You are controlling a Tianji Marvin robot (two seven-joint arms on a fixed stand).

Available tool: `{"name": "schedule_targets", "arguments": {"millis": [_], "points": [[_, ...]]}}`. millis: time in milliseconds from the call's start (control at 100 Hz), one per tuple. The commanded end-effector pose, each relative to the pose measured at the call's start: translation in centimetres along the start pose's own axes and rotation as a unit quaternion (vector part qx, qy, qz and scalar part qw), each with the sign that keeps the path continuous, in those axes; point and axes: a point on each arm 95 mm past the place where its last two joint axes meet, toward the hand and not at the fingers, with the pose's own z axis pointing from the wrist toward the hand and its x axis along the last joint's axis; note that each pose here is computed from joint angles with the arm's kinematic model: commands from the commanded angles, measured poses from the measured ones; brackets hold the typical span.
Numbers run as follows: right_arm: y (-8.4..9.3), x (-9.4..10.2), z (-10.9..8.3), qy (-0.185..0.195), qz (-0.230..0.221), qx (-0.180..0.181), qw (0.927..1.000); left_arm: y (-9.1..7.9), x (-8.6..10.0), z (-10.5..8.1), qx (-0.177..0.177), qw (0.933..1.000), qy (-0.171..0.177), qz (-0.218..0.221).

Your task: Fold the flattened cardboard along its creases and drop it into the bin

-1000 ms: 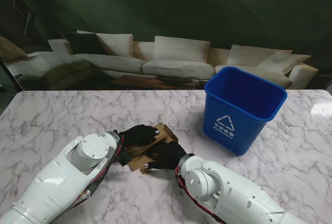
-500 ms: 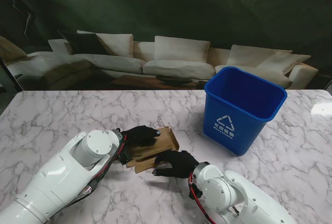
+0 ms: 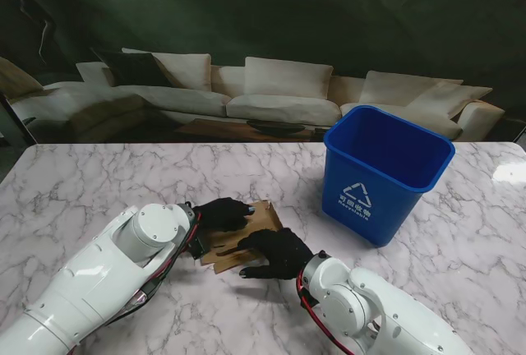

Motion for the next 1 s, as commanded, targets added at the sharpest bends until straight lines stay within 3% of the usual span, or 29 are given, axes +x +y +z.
{"name": "schedule_targets", "arguments": {"millis": [0, 440, 990], "points": [[0.0, -0.1, 0.4, 0.0, 0.006, 0.003, 1.0, 1.1, -1.6, 0.3, -0.02, 0.9995, -0.022, -0.007], [-2.4, -0.6, 1.2, -0.005, 0.014, 0.056, 0.9983, 0.9, -1.3, -0.2, -0.013, 0.9998, -0.016, -0.006], [-4.0, -1.7, 2.0, -0.024, 0.02, 0.087, 0.9957, -1.2, 1.0, -2.0, 0.044, 0.9966, 0.047, 0.052]]}}
